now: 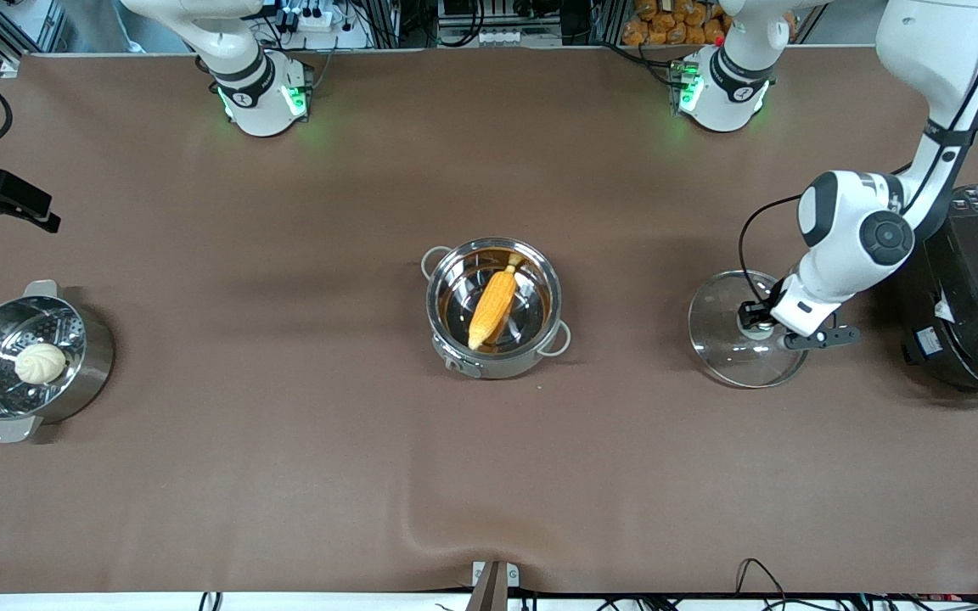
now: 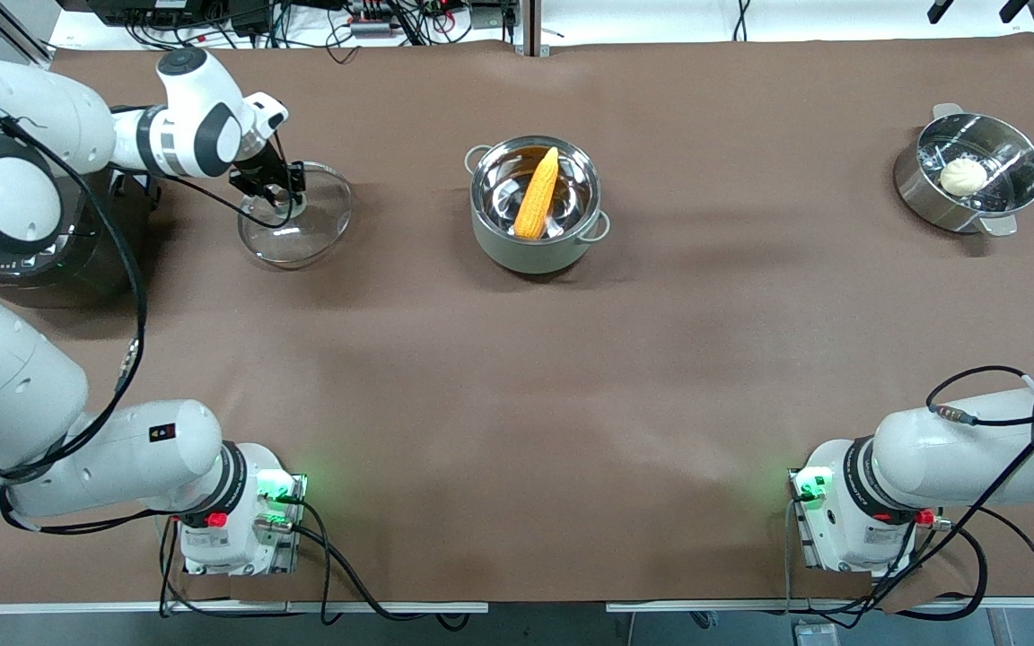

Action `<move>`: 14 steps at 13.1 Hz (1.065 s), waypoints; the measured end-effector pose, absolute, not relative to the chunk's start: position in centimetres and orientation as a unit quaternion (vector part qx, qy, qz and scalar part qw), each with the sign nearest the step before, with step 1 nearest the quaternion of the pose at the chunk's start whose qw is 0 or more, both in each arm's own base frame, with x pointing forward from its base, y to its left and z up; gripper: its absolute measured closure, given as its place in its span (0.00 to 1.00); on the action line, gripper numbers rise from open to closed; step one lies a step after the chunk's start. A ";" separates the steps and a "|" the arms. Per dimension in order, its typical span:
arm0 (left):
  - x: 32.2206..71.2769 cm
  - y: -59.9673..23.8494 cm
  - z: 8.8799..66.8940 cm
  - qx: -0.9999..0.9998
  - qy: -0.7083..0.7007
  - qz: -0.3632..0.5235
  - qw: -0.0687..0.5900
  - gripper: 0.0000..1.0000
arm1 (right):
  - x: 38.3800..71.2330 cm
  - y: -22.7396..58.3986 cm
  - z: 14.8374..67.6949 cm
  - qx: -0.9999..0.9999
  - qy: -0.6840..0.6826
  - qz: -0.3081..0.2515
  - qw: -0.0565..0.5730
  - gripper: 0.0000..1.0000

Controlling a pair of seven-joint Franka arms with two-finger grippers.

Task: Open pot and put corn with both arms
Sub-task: 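Lower the glass lid onto the table with the left gripper and release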

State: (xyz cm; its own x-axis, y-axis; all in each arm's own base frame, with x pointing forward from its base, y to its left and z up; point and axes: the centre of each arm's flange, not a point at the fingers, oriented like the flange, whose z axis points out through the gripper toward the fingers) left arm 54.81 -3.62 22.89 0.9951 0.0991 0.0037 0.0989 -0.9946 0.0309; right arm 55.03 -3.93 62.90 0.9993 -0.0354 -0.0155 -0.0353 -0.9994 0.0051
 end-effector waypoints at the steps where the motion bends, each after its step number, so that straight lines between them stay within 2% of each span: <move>1: 55.0 -4.2 22.5 0.999 0.048 0.000 0.017 0.50 | 55.3 -3.9 62.8 1.000 -0.017 -0.005 0.003 0.00; 6: 55.6 -5.9 22.2 0.998 0.052 0.001 0.020 0.49 | 55.5 -3.8 64.7 1.000 -0.016 0.017 0.007 0.00; 7: 55.8 -5.9 22.4 0.998 0.059 0.004 0.020 0.44 | 55.5 -3.8 65.0 1.000 -0.016 0.019 0.007 0.00; 9: 57.1 -6.1 24.0 0.997 0.065 0.020 0.022 0.21 | 55.3 -3.8 65.1 1.000 -0.016 0.014 0.007 0.00; 11: 59.1 -5.9 28.0 0.997 0.067 0.027 0.016 0.01 | 55.2 -3.8 65.0 1.000 -0.016 0.008 0.006 0.00; 14: 62.2 -5.4 40.6 0.997 0.072 0.007 -0.008 0.00 | 54.7 -3.8 64.7 1.000 -0.016 -0.013 0.006 0.00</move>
State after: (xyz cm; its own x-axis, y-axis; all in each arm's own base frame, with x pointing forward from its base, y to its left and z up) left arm 62.23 -5.39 40.63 0.9895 0.1436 0.0149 0.1438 -0.9895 -0.0153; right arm 54.74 -3.78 64.67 0.9992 -0.0327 -0.0249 -0.0324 -0.9994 0.0117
